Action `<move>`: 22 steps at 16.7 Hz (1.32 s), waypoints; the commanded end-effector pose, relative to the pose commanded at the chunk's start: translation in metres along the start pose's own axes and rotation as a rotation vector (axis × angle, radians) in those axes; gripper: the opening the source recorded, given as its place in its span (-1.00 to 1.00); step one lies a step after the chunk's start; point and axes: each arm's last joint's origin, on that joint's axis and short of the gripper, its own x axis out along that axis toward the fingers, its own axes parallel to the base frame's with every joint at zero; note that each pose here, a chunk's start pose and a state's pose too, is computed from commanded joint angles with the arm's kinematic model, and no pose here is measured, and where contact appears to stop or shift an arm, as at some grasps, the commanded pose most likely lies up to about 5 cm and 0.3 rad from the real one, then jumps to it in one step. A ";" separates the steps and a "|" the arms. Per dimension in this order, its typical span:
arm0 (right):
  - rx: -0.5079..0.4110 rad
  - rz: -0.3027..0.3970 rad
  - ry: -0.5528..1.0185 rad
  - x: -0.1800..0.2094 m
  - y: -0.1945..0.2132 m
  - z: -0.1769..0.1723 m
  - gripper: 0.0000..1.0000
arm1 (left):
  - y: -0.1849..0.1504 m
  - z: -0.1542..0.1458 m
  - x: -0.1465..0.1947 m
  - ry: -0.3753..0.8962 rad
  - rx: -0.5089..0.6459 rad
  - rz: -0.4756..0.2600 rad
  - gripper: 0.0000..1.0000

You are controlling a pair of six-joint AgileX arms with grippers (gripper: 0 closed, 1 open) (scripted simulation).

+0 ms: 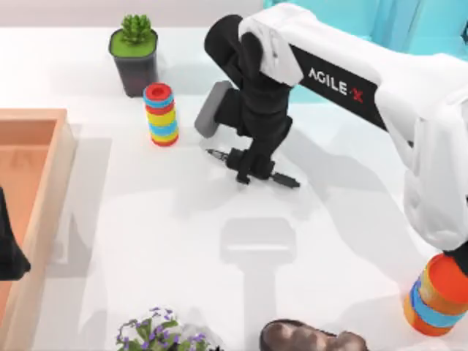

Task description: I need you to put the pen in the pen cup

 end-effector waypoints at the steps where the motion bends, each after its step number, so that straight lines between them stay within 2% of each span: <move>1: 0.000 0.000 0.000 0.000 0.000 0.000 -1.00 | 0.000 0.000 0.000 0.000 0.000 0.000 1.00; 5: 0.000 0.000 0.000 0.000 0.000 0.000 -1.00 | 0.000 0.000 0.000 0.000 0.000 0.000 1.00; 6: 0.025 0.023 -0.039 -0.034 0.005 -0.001 -1.00 | 0.000 0.000 0.000 0.000 0.000 0.000 1.00; 9: 0.028 0.028 -0.026 -0.044 0.013 -0.002 -1.00 | 0.000 0.000 0.000 0.000 0.000 0.000 1.00; 11: 0.029 0.029 -0.017 -0.068 0.027 -0.005 -1.00 | 0.000 0.000 0.000 0.000 0.000 0.000 1.00; 15: 0.027 0.005 -0.058 -0.153 0.070 -0.024 -1.00 | 0.000 0.000 0.000 0.000 0.000 0.000 1.00; 17: 0.025 0.006 -0.064 -0.184 0.093 -0.039 -1.00 | 0.000 0.000 0.000 0.000 0.000 0.000 1.00; 22: 0.025 0.023 -0.039 -0.204 0.118 -0.056 -1.00 | 0.000 0.000 0.000 0.000 0.000 0.000 1.00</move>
